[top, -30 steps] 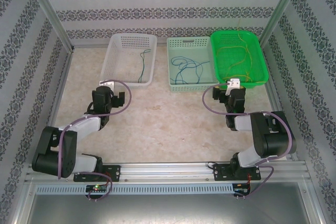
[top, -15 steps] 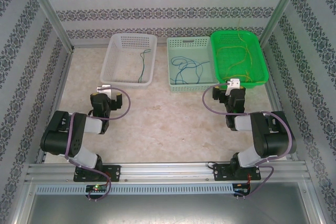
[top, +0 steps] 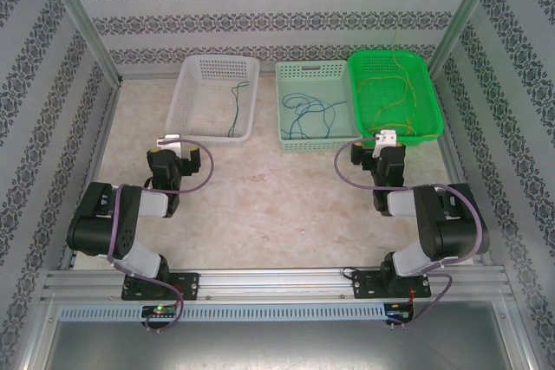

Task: Untangle the cables

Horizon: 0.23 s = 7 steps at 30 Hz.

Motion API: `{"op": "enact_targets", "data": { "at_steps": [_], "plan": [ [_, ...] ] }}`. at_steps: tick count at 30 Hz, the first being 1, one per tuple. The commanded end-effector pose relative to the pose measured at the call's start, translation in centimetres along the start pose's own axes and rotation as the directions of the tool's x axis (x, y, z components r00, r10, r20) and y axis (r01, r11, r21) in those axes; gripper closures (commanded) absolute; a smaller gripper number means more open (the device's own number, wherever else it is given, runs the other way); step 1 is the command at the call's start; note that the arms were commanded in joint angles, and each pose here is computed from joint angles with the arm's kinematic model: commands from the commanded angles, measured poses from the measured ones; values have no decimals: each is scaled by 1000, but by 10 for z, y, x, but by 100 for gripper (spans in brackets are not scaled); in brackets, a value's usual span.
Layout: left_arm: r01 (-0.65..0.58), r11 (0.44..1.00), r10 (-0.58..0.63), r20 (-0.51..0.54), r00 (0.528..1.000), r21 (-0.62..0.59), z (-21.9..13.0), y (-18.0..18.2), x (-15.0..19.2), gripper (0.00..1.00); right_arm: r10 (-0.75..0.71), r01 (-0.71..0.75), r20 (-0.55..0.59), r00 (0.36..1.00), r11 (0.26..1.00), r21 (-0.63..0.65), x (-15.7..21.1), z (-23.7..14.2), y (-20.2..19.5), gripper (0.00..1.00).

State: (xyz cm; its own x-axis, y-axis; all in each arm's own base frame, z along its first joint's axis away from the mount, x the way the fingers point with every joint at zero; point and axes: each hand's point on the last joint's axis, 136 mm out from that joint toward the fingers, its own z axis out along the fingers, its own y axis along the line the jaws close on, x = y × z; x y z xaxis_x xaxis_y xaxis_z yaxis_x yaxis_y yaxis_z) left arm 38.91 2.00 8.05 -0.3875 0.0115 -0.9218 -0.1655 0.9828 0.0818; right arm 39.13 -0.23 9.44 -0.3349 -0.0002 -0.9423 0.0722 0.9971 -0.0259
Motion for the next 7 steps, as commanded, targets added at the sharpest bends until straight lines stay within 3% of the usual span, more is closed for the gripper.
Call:
{"op": "enact_targets", "data": {
  "at_steps": [1,7],
  "plan": [
    [26,1000,-26,22,999,-11,3,4,-7,0,18,-18,32,999,1000,-14,-13,1,0,2],
    [26,1000,-26,21,999,-10,3,4,-7,0,18,-18,34,999,1000,-14,-13,1,0,2]
  ]
}}
